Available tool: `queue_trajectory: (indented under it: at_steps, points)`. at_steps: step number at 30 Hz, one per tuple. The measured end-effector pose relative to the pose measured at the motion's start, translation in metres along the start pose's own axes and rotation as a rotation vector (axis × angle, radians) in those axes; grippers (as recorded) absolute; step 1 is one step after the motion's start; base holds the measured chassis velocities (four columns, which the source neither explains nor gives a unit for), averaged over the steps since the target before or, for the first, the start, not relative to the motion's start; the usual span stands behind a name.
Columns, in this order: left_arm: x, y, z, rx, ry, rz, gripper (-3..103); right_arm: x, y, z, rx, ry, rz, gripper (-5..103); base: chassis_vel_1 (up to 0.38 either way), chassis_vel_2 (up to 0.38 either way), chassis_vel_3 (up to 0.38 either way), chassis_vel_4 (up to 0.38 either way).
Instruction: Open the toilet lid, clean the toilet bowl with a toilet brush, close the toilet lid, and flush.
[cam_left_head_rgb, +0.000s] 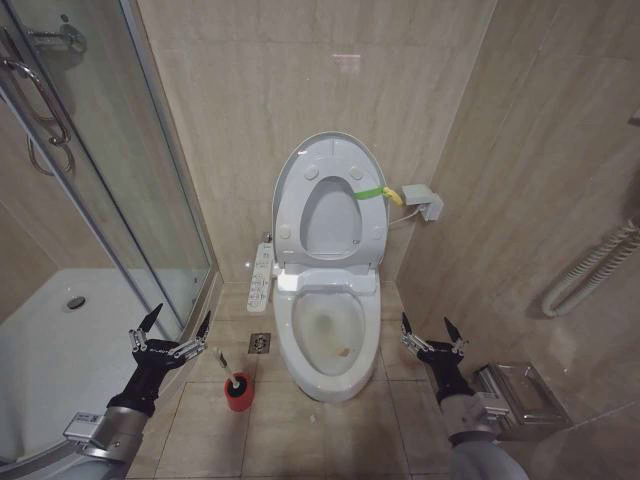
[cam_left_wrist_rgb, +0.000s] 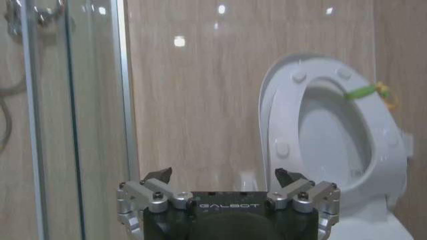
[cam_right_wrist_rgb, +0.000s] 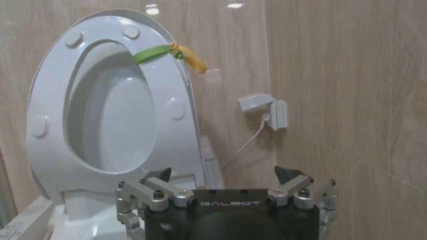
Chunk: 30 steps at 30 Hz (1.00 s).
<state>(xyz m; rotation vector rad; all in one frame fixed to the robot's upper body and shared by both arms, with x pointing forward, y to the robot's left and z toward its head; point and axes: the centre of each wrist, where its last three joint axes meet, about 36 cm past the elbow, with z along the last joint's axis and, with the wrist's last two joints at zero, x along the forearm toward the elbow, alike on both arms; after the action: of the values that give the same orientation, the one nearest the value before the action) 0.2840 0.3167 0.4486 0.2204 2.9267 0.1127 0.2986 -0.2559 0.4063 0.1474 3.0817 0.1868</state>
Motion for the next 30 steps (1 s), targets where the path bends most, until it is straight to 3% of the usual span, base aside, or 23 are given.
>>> queue_trajectory:
  at_steps: [7, 17, 24, 30]
  points:
    - [0.017, 0.008, 0.044, 0.025, 0.005, -0.049, 100, 0.000, 0.000, 0.000, 0.000, 0.000, 0.000, 100, 0.000, 0.000, 0.000, 0.000]
    - [0.018, 0.010, 0.073, 0.038, 0.037, -0.073, 100, 0.000, 0.000, 0.000, 0.000, 0.000, 0.000, 100, 0.000, 0.000, 0.000, 0.000]
    - [0.028, 0.021, 0.130, 0.084, 0.123, -0.121, 100, 0.000, 0.000, 0.000, 0.000, 0.000, 0.000, 100, 0.000, 0.000, 0.000, 0.000]
    - [0.032, 0.024, 0.155, 0.121, 0.161, -0.139, 100, 0.000, 0.000, 0.000, 0.000, 0.000, 0.000, 100, 0.000, 0.000, 0.000, 0.000]
